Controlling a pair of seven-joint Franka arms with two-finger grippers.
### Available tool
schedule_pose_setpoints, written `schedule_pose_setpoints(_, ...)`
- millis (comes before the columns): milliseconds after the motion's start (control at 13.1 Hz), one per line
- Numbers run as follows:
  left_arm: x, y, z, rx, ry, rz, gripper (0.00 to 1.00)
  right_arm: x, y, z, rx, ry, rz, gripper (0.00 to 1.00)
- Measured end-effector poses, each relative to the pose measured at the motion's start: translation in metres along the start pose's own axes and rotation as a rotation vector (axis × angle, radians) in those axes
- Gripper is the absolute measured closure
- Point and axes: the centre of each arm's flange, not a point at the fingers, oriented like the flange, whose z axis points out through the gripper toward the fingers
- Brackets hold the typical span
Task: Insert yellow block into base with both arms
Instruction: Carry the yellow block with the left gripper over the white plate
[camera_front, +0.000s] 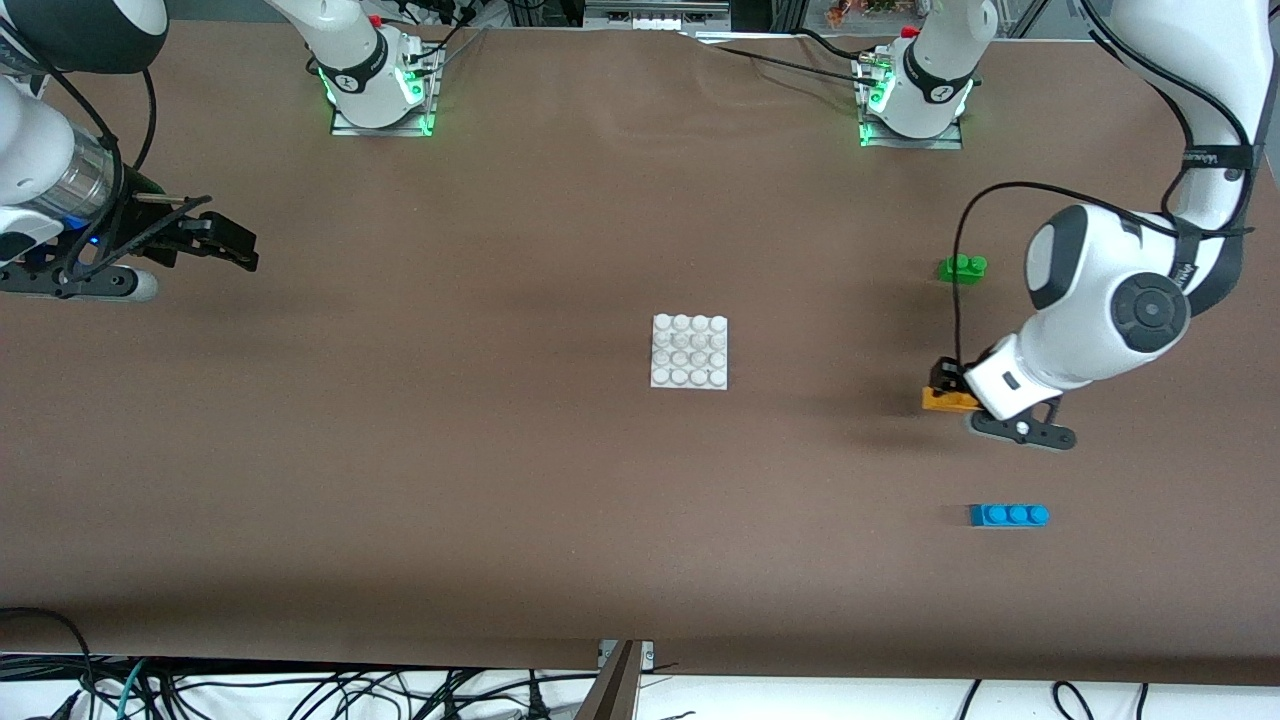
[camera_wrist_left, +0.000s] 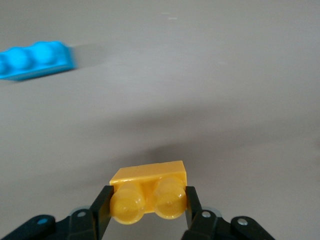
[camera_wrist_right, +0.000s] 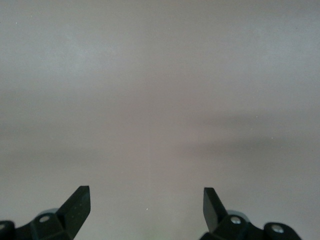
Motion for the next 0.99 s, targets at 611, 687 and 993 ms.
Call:
schedule_pose_setpoints(611,-0.030,0.257,0.016,-0.063,-0.048,0.031,0.38,0.005,-0.004,0.005,0.001,0.009,-0.005,0.00)
schedule_pose_setpoints(687,-0.034,0.279,0.027,-0.060,-0.063,0.038,0.38,0.006,-0.004,0.006,0.002,0.010,-0.004,0.00)
schedule_pose_setpoints(993,-0.029,0.311,0.082,0.002,-0.021,-0.007,0.38,0.007,-0.004,0.005,0.003,0.017,-0.004,0.00)
